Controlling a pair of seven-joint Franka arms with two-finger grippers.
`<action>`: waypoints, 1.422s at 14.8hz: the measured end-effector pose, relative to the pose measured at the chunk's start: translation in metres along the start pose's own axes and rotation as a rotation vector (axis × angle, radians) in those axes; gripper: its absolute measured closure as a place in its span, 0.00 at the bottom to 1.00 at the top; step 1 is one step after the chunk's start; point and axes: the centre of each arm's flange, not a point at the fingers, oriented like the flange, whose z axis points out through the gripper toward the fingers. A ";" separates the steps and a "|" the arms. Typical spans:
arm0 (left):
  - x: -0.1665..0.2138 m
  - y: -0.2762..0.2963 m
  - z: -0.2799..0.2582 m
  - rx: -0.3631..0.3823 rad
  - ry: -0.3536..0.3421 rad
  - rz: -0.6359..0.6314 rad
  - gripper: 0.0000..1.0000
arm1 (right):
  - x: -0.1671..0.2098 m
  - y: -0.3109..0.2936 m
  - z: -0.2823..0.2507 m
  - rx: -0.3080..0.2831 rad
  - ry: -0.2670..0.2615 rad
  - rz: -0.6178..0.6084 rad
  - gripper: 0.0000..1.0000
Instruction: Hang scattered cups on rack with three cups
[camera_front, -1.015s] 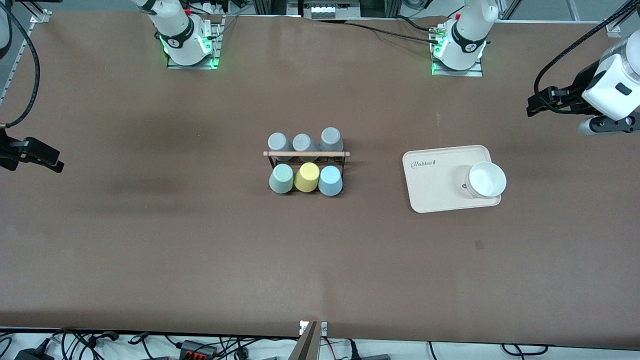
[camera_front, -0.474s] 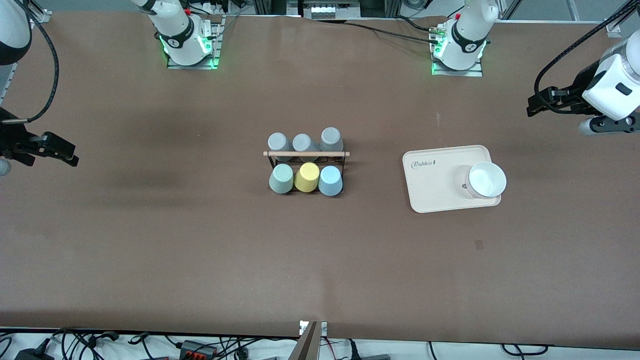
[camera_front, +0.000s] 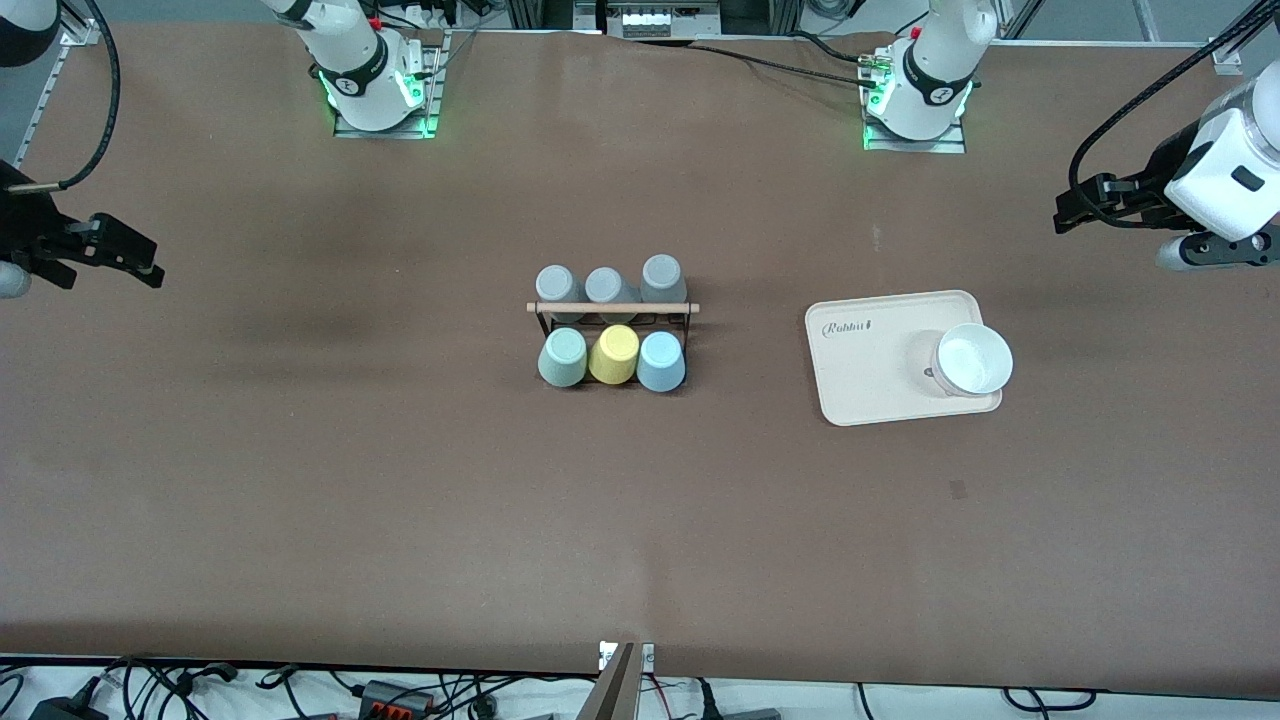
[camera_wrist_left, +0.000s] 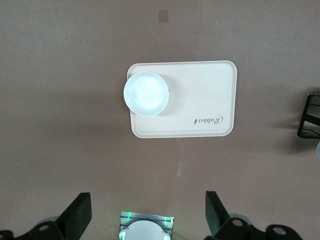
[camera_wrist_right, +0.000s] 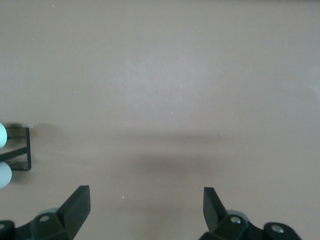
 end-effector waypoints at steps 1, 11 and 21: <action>0.000 0.000 0.000 0.000 0.000 0.000 0.00 | -0.002 0.001 0.000 0.000 -0.009 0.003 0.00; 0.000 -0.001 0.000 0.000 0.000 -0.001 0.00 | 0.001 0.002 0.001 -0.001 0.009 0.003 0.00; 0.000 -0.001 0.000 0.000 0.000 -0.002 0.00 | 0.001 0.007 0.005 -0.001 0.012 0.012 0.00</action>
